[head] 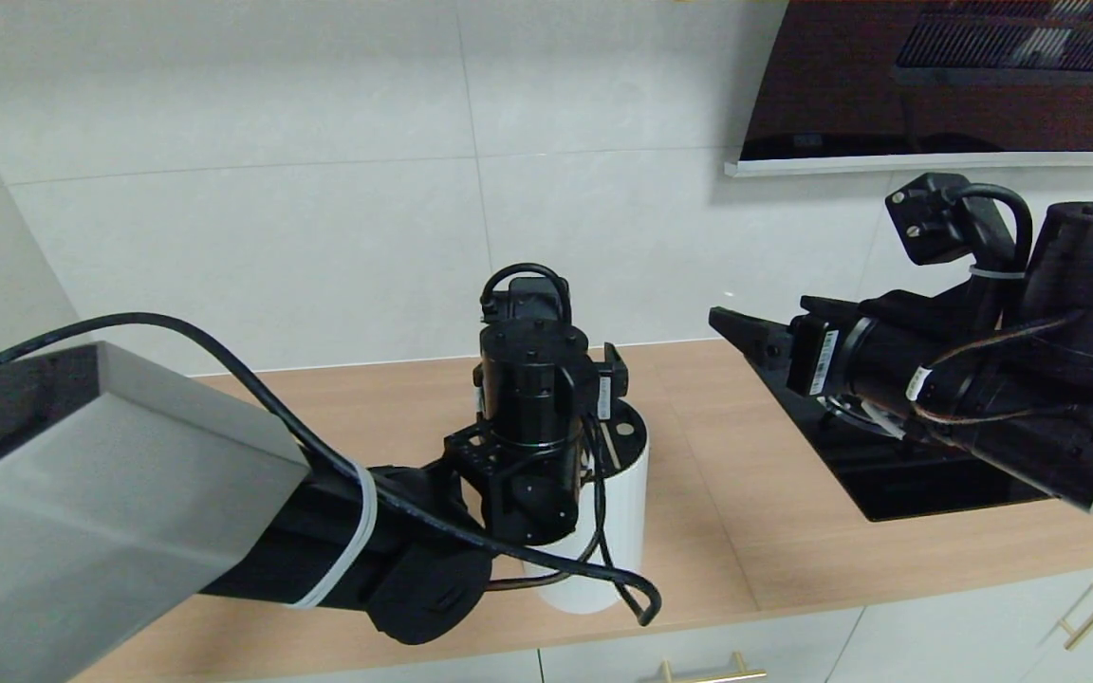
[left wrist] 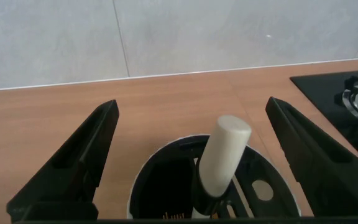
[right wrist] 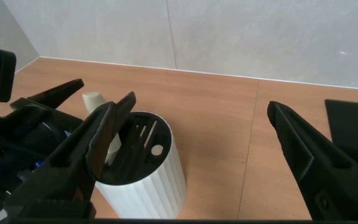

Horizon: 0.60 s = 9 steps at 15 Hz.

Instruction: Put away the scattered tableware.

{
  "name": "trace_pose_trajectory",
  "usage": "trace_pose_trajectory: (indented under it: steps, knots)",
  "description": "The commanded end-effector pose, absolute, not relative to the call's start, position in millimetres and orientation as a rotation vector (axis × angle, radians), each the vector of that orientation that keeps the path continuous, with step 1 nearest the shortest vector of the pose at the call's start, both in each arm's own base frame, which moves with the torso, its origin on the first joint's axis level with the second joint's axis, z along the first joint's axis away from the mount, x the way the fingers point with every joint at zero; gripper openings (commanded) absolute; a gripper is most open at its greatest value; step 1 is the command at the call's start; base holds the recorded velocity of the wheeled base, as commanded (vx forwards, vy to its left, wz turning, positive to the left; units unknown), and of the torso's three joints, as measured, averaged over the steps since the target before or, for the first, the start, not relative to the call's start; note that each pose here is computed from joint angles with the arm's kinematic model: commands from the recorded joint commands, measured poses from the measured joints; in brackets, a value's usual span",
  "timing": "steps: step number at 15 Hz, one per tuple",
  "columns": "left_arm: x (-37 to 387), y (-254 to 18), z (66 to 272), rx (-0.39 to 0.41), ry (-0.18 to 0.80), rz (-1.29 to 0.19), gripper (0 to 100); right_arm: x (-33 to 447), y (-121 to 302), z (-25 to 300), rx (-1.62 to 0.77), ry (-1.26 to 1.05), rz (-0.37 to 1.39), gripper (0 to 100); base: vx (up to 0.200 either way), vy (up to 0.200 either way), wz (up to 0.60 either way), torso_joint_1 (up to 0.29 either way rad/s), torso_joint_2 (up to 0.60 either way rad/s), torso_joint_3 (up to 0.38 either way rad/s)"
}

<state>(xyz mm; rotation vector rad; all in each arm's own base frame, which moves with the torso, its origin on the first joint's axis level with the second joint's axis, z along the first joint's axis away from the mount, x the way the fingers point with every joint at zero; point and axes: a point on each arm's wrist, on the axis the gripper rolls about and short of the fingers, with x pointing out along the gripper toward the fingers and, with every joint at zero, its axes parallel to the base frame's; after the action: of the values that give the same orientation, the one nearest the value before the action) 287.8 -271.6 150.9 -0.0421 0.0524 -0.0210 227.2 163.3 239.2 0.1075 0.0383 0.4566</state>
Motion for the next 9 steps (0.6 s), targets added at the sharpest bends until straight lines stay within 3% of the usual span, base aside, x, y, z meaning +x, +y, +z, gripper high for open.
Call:
trace_pose_trajectory:
  steps: [1,2,5,6,9]
  knots:
    - [285.5,-269.2,156.0,-0.05,0.044,-0.021,100,227.6,163.8,238.6,0.107,0.039,0.457,100,0.0,0.0,0.0,0.0,0.0,0.0]
    - [284.0,-267.7,161.4,-0.06,0.035,-0.021,100,227.6,163.8,238.7,0.11,0.038,0.457,100,0.0,0.0,0.0,0.0,0.0,0.0]
    - [270.6,-233.9,213.1,-0.15,-0.059,0.005,100,227.1,162.8,240.6,0.113,0.031,0.452,100,0.0,0.0,0.0,0.0,0.0,0.0]
    - [260.1,-212.6,238.9,-0.193,-0.111,0.002,100,227.2,161.7,242.3,0.115,0.025,0.447,100,0.0,0.0,0.0,0.0,0.0,0.0]
    - [216.1,-167.7,275.1,-0.238,-0.191,-0.126,100,220.1,147.2,256.7,0.134,-0.018,0.445,100,0.0,0.0,0.0,0.0,0.0,0.0]
